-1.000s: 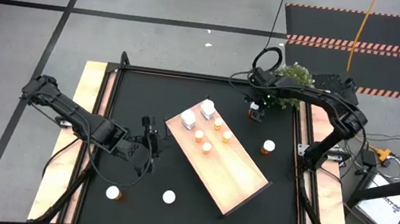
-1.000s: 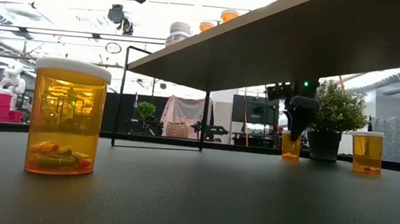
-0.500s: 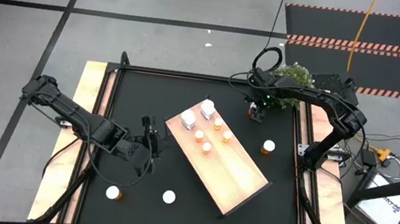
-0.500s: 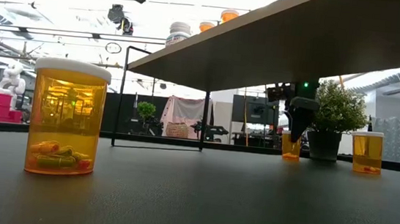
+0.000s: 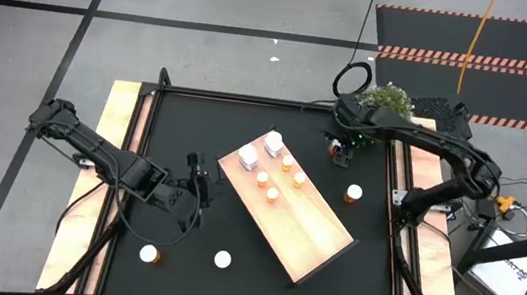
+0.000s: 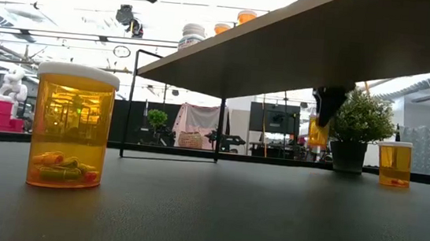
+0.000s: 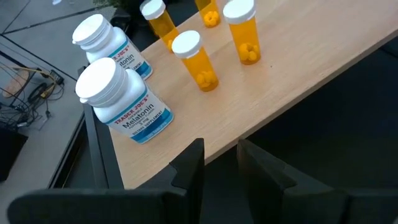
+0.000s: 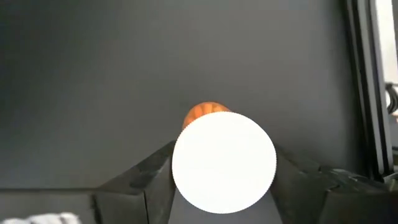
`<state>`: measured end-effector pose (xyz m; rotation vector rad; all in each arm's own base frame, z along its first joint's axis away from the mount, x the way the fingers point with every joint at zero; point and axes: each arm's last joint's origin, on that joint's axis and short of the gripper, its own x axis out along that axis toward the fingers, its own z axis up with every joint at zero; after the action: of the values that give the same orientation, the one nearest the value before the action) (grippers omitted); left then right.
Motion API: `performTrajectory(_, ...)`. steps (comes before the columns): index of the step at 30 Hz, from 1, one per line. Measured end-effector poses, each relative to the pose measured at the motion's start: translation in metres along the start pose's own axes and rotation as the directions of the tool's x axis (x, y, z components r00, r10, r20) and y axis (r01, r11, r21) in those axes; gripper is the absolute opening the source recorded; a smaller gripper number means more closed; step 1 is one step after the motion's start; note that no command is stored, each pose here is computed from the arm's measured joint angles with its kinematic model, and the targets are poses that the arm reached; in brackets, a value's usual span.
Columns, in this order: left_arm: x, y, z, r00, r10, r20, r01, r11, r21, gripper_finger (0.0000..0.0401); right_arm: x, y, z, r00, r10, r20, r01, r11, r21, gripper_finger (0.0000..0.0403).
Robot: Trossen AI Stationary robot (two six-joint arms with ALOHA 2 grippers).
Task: Pick and place medicine bottles onto shelf by color
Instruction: Put the large orange pill bottle on the shelf
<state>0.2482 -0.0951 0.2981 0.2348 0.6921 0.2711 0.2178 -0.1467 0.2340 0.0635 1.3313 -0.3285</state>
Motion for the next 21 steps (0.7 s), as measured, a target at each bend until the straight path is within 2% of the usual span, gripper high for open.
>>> performTrajectory(8, 0.000, -0.001, 0.003, 1.000, -0.005, 0.028, 0.005, 1.000, -0.008, 0.0099, -0.053, 0.033, 0.005, 0.997, 0.025, 0.074, -0.024, 1.000, -0.014, 0.0211)
performTrajectory(15, 0.000, -0.001, 0.005, 0.999, -0.008, 0.042, 0.008, 1.000, -0.005, 0.0099, -0.092, 0.054, 0.011, 0.995, 0.060, 0.079, -0.058, 0.998, -0.022, 0.0212)
performTrajectory(21, 0.000, -0.001, 0.005, 0.999, -0.008, 0.042, 0.008, 1.000, -0.004, 0.0099, -0.122, 0.064, 0.016, 0.990, 0.078, 0.121, -0.082, 0.996, 0.029, 0.0211)
